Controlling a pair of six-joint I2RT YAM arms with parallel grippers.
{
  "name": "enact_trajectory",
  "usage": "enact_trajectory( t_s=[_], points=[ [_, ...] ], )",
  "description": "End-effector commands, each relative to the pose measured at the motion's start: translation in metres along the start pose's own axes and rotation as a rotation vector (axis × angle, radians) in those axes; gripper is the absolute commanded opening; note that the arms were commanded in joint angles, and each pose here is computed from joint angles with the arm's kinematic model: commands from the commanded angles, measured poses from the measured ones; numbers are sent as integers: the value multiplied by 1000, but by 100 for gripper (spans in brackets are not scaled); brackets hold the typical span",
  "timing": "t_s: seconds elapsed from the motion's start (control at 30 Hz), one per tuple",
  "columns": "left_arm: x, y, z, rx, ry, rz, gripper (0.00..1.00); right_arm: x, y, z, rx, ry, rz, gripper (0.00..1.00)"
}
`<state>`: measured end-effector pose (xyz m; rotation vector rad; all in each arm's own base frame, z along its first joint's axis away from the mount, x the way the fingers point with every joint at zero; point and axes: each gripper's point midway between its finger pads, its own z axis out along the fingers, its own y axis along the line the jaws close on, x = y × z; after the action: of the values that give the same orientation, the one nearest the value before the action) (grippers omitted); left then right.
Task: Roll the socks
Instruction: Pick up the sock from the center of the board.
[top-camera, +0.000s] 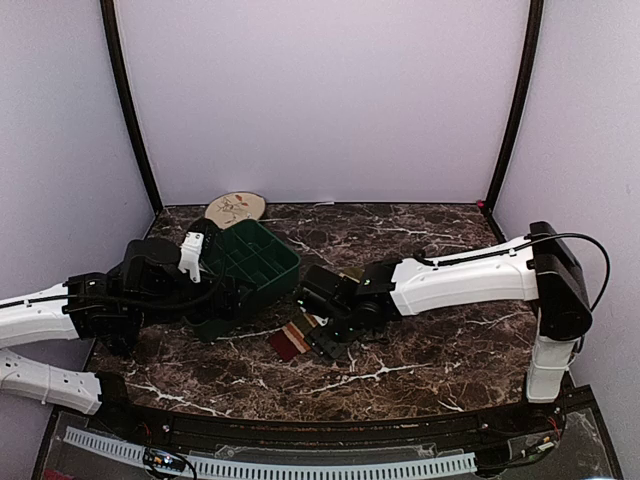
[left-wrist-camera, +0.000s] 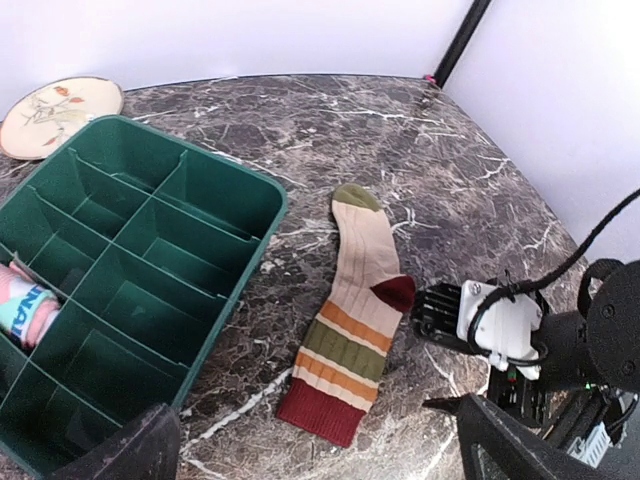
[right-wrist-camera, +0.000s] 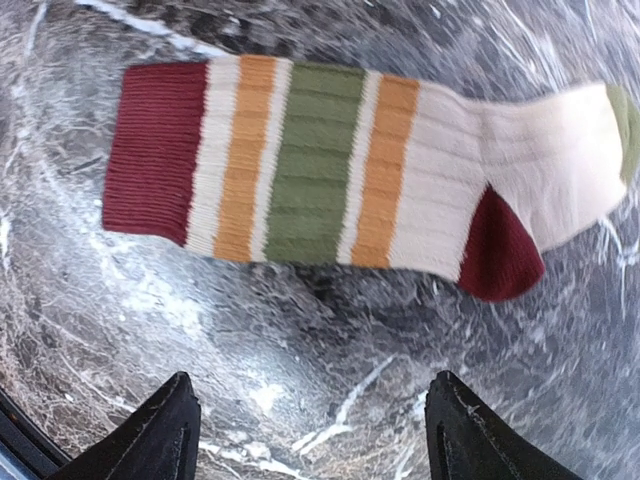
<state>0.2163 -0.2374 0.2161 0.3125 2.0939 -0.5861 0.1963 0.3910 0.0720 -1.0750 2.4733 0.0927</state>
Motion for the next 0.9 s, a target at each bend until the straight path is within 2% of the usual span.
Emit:
enact_trajectory(
  t_s=[0.0, 0.2, 0.33, 0.67, 0.87],
  points=[
    [-14, 19, -9, -150, -20, -62, 99, -27, 22, 1, -66, -91, -133, 75],
    [-19, 33, -20, -228, -27, -100, 99, -55, 45, 8, -105, -101, -172, 76],
    [-20, 37, -24, -239, -32, -62, 99, -67, 61, 14, -130, -105, -180, 76],
    [-24, 46, -38, -253, -56, 49, 99, -53, 94, 39, -143, -23, -187, 73],
    [-25, 46, -43, -243, -60, 87, 99, -44, 94, 53, -120, 9, -151, 70]
  ],
)
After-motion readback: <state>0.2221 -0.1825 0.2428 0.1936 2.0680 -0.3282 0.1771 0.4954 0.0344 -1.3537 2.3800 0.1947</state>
